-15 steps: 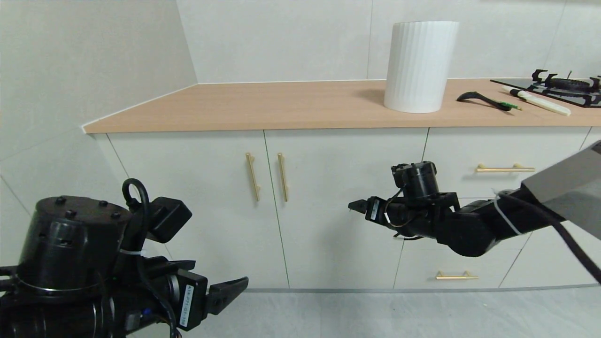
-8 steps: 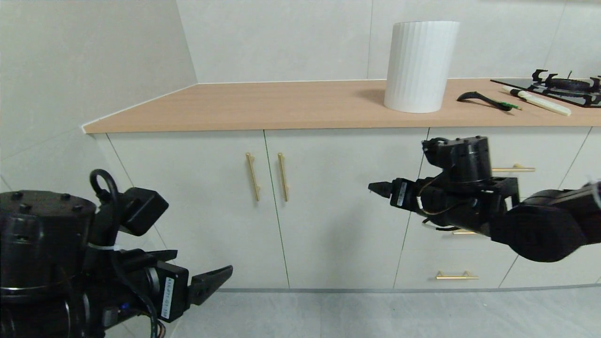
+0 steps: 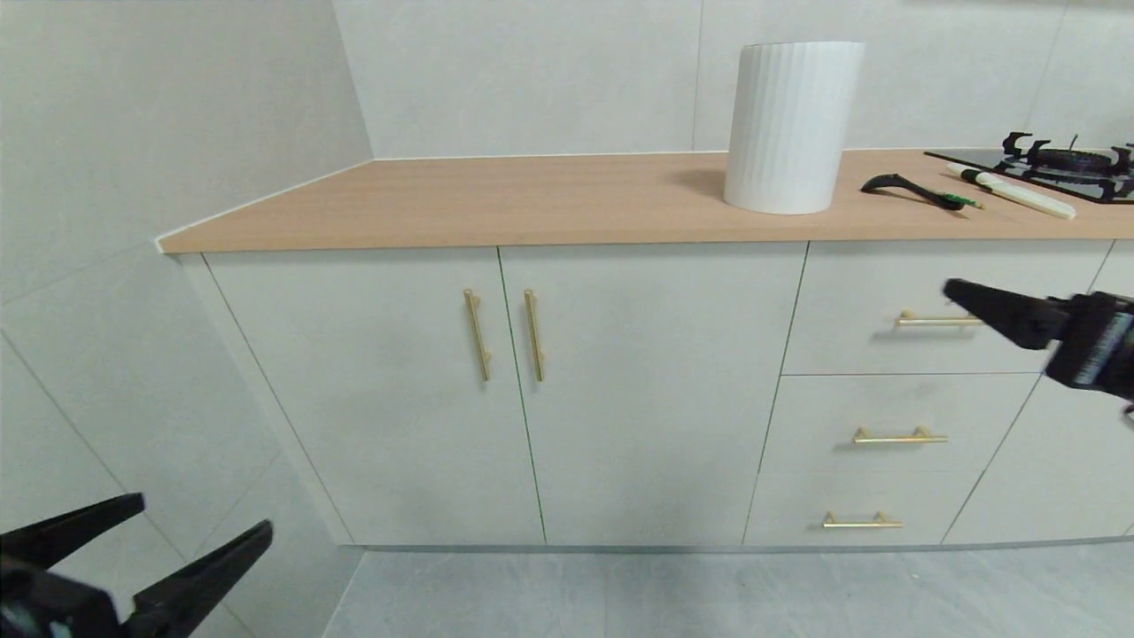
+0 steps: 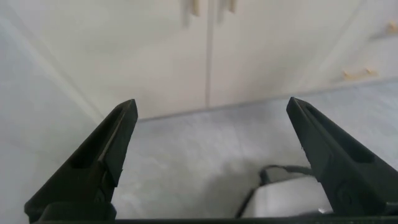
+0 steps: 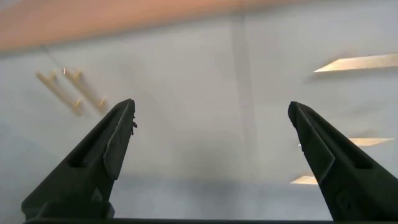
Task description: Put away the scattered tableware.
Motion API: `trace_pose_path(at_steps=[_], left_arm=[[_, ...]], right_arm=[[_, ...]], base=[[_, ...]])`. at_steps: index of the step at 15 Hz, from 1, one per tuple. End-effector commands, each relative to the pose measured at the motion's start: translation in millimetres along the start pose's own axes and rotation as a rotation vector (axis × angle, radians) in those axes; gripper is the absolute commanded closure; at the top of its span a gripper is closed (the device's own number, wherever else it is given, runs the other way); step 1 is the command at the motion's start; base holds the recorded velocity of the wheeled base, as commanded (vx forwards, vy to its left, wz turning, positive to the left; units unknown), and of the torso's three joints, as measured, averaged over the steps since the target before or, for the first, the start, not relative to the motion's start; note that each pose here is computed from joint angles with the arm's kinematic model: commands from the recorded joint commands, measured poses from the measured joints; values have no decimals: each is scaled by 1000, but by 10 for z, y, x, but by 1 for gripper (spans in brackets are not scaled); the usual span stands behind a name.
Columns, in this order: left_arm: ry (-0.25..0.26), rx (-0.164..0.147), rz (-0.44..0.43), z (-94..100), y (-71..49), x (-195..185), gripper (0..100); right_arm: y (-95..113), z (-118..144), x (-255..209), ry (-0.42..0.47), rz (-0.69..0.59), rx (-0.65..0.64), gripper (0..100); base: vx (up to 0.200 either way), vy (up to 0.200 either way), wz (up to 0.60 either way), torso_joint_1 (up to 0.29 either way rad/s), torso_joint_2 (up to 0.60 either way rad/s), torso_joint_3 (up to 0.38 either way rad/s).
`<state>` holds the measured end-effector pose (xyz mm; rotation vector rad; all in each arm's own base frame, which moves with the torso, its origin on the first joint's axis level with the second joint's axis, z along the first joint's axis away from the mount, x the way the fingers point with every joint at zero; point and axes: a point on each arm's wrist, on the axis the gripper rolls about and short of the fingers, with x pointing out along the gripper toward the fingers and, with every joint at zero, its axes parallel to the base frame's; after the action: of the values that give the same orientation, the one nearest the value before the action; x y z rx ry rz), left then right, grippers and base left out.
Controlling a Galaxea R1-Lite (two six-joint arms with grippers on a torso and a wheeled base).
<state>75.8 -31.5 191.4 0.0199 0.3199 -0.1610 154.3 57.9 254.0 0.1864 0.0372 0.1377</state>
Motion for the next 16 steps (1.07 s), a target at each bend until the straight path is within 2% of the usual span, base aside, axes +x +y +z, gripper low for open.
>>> trace_pose_path(at_steps=[1, 2, 3, 4, 5, 6, 10, 11, 12, 13, 15, 16], left_arm=[[-164, -16, 89, -417, 213, -487, 0], [-234, -28, 145, -555, 268, -725, 0], [-271, -40, 180, -620, 278, -826, 0], [-310, -38, 200, -702, 284, -916, 0], [-327, -25, 213, -751, 286, -957, 0], [-330, 6, 262, -853, 276, -1005, 0], [-319, 18, 384, -879, 231, -977, 0], [-325, 17, 413, -892, 219, -982, 0], [-358, 26, 448, -954, 188, -1019, 0], [-356, 78, 431, -1052, 171, -994, 0], [-354, 68, 449, -1094, 182, -935, 0], [-342, 69, 447, -1145, 188, -880, 0]], right_arm=[[-372, -76, -1097, -232, -111, -135, 0], [-452, -181, -1498, -274, -187, -176, 0], [-474, -255, -1700, -285, -216, -190, 0], [-487, -344, -1900, -299, -248, -212, 0], [-492, -411, -1991, -301, -269, -223, 0], [-483, -544, -2146, -309, -311, -233, 0], [-490, -906, -2230, -287, -383, -245, 0], [-498, -936, -2237, -292, -378, -242, 0], [-512, -981, -2206, -272, -378, -240, 0], [-531, -1050, -2160, -243, -369, -245, 0], [-537, -1114, -2118, -213, -318, -246, 0], [-565, -1230, -2049, -165, -303, -249, 0]], base=[[0, 0, 0, 0, 0, 0], [0, 0, 0, 0, 0, 0], [0, 0, 0, 0, 0, 0], [0, 0, 0, 0, 0, 0], [0, 0, 0, 0, 0, 0], [0, 0, 0, 0, 0, 0], [0, 0, 0, 0, 0, 0], [0, 0, 0, 0, 0, 0], [0, 0, 0, 0, 0, 0], [0, 0, 0, 0, 0, 0], [0, 0, 0, 0, 0, 0], [0, 0, 0, 0, 0, 0]])
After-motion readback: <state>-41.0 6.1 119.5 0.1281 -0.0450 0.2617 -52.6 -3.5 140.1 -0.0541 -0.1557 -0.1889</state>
